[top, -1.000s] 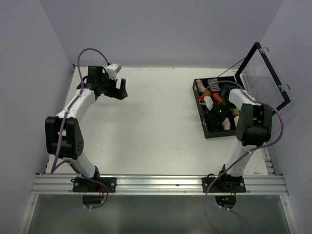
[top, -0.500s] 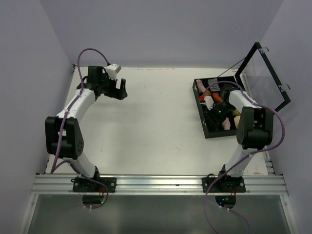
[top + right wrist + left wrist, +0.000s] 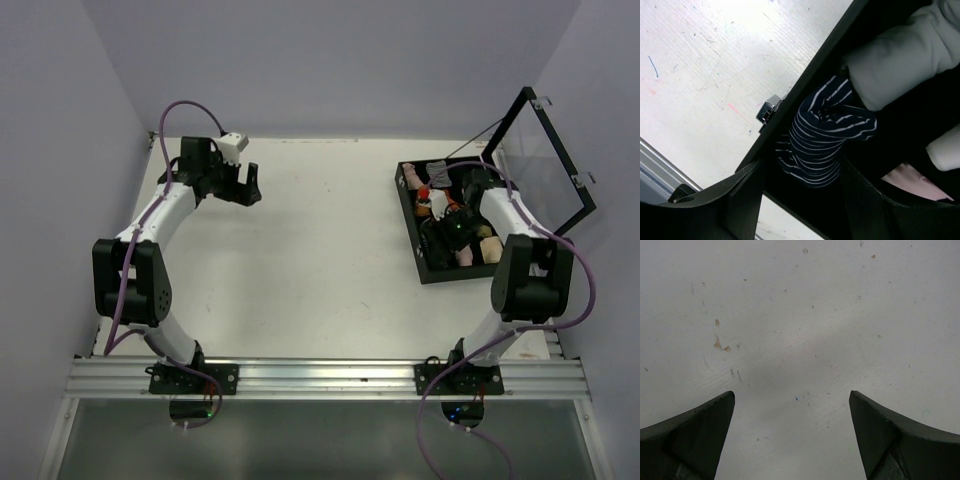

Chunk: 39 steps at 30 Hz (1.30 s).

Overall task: Roll the underwear
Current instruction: Place the rolled underwear into the container

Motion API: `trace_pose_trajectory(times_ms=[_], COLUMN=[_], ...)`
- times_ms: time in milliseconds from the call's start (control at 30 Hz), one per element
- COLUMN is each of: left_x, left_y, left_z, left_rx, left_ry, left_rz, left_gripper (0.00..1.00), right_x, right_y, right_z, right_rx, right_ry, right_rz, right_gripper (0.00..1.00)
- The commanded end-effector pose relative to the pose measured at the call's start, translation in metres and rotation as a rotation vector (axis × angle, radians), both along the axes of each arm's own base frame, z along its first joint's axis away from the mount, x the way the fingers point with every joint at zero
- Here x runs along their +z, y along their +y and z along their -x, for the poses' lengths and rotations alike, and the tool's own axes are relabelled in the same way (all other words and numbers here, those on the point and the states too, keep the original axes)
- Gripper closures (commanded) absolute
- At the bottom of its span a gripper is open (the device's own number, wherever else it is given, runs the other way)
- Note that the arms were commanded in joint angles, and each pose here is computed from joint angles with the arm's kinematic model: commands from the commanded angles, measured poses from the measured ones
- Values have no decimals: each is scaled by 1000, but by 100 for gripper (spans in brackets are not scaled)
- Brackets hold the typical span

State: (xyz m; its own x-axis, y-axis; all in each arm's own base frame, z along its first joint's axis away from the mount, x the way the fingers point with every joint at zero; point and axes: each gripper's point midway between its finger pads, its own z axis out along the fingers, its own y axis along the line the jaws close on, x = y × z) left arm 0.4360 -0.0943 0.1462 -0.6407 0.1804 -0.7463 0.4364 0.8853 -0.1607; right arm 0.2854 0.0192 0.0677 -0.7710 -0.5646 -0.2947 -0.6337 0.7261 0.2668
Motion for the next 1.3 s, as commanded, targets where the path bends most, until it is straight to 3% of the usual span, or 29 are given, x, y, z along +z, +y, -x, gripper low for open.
trace_pose_trajectory(times_ms=[0, 267, 633, 1267], left_x=[21, 20, 17, 3], left_y=[-5, -6, -8, -10], left_z=[-2, -1, -4, -1], left_rx=[-21, -21, -17, -30], left_ry=[-68, -64, -60, -27], left_rz=[15, 20, 26, 13], left_gripper=[0, 0, 0, 0], right_x=[22, 24, 14, -55], right_y=[11, 13, 10, 8], right_z=[-4, -19, -41, -5], right_rx=[-48, -108, -204, -214], right_ry=[-56, -100, -143, -21], right_rz=[-72, -93, -89, 64], right_gripper=[36, 43, 62, 69])
